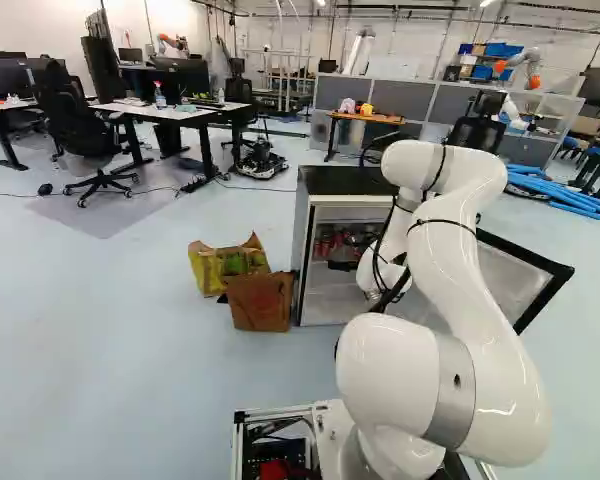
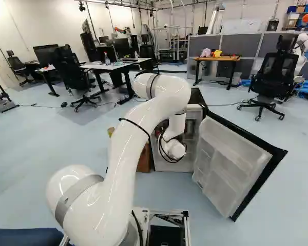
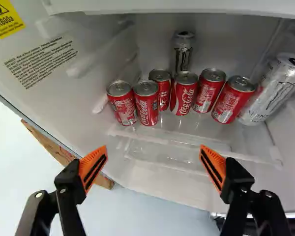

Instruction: Grab a drink from the fridge

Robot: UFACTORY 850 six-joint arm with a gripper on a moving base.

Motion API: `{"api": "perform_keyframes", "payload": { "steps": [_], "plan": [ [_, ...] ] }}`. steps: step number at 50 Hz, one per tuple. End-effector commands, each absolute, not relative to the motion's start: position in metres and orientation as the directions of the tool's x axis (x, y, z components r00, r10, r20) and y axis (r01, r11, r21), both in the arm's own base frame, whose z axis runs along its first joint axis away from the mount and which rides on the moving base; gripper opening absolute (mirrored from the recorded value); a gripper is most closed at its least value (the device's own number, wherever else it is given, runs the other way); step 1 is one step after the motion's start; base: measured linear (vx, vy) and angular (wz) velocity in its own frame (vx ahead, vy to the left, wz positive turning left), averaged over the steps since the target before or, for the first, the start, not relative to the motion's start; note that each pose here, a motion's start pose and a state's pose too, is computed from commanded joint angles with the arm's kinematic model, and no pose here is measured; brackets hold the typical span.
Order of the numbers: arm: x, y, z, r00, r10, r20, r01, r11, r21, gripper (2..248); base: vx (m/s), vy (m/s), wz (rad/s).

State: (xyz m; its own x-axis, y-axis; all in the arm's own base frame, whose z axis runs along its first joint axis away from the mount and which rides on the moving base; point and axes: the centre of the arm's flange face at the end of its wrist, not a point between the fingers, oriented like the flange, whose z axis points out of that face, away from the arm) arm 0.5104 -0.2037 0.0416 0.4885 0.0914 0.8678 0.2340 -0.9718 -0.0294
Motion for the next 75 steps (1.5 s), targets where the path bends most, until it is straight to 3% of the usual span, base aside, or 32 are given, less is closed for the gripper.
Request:
{"api": "perform_keyframes", "payload": {
  "steps": [75],
  "plan": [
    [0.571,-0.210,0.024,0.361,0.160,0.919,0.324,-0.945,0.038,247,0.000,0.000,0.000]
  ]
}}
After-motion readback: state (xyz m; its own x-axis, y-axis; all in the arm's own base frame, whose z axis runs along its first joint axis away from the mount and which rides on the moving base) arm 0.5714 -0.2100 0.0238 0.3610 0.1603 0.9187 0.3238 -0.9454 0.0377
